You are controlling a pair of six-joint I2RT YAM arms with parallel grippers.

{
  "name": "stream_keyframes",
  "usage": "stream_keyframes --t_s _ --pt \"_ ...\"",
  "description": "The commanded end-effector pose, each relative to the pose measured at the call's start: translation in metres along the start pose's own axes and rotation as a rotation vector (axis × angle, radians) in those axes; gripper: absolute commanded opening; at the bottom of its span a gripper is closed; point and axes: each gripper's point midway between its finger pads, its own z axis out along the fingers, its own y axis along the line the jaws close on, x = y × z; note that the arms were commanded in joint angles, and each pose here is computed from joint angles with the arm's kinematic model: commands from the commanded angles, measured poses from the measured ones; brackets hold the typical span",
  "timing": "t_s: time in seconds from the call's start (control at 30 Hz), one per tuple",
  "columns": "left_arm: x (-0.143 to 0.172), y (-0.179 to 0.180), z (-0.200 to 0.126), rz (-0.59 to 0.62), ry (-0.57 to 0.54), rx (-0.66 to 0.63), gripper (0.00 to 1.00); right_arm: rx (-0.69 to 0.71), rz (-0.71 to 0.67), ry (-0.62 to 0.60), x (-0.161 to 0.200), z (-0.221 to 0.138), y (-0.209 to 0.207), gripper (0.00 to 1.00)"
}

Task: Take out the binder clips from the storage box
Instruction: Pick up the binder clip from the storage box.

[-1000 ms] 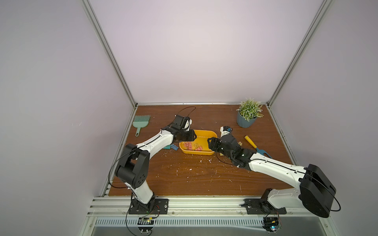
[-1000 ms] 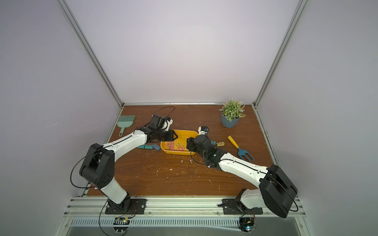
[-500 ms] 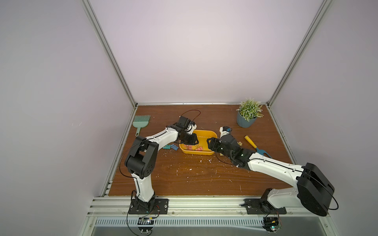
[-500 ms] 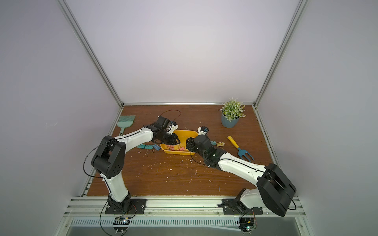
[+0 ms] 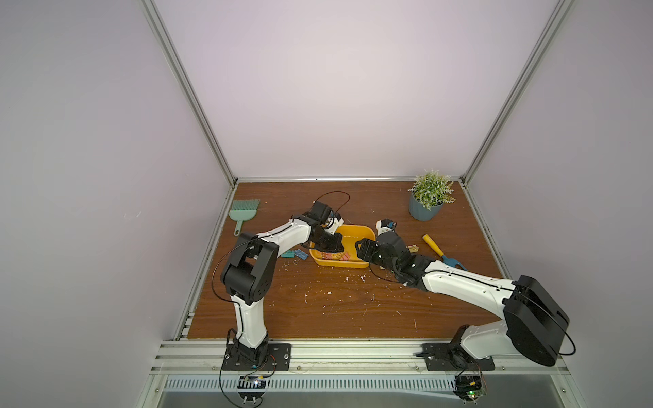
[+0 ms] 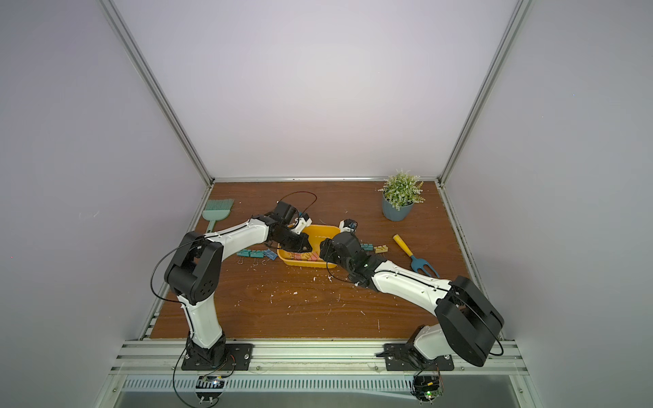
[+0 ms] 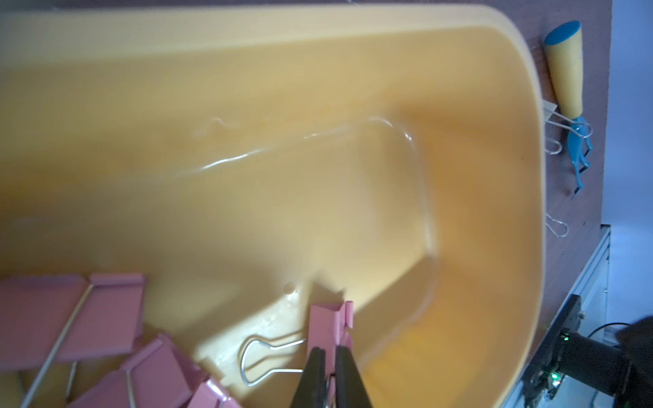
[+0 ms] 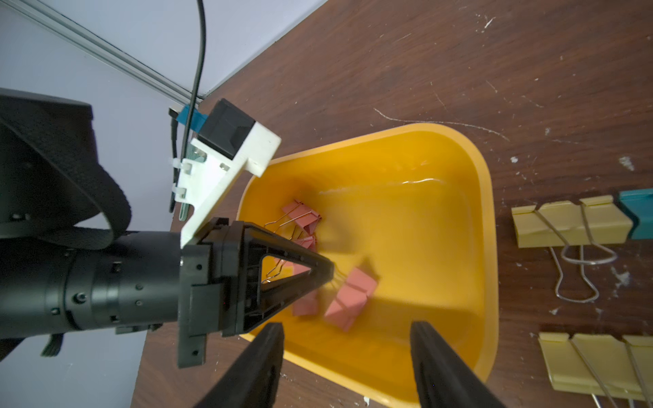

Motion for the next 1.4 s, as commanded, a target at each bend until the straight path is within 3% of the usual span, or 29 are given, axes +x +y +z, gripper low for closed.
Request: stream_keyframes --t_s 0.0,0.2,0.5,0.77,0.9,0.97,1.03,1.13,1.27,1.37 --pt "-0.002 -0.011 -0.002 0.007 0.007 0.014 0.05 -0.029 0.024 -0.024 -0.014 -0.003 0.013 0.63" --pt "-0.017 -0.026 -0.009 -0.007 -0.046 0.068 0.0 -0.024 0.03 -0.023 -0.013 -0.003 0.012 0.63" --pt "-0.048 -0.063 -0.033 -0.055 -0.263 0.26 0.0 -0.05 0.021 -0.06 -0.021 -0.013 0.014 0.63" --pt "-0.062 -0.076 -0.065 -0.111 -0.447 0.339 0.0 -0.1 0.029 -0.117 -0.031 -0.029 0.019 0.63" --pt "-0.067 -0.069 -0.096 -0.166 -0.601 0.285 0.0 -0.165 0.019 -0.14 -0.036 -0.036 0.03 0.63" --pt "-0.063 -0.057 -0.117 -0.252 -0.714 0.239 0.0 -0.197 0.02 -0.149 -0.037 -0.038 0.035 0.63" --pt "-0.049 -0.045 -0.143 -0.35 -0.859 0.235 0.0 -0.23 0.016 -0.158 -0.039 -0.04 0.042 0.62" --pt "-0.027 -0.02 -0.169 -0.454 -0.992 0.16 0.0 -0.248 0.006 -0.157 -0.039 -0.041 0.049 0.62" --pt "-0.003 0.0 -0.199 -0.545 -1.08 0.054 0.0 -0.285 -0.018 -0.147 -0.036 -0.04 0.065 0.61" --pt "0.031 0.03 -0.208 -0.701 -1.111 -0.061 0.0 -0.303 -0.044 -0.138 -0.031 -0.037 0.079 0.6"
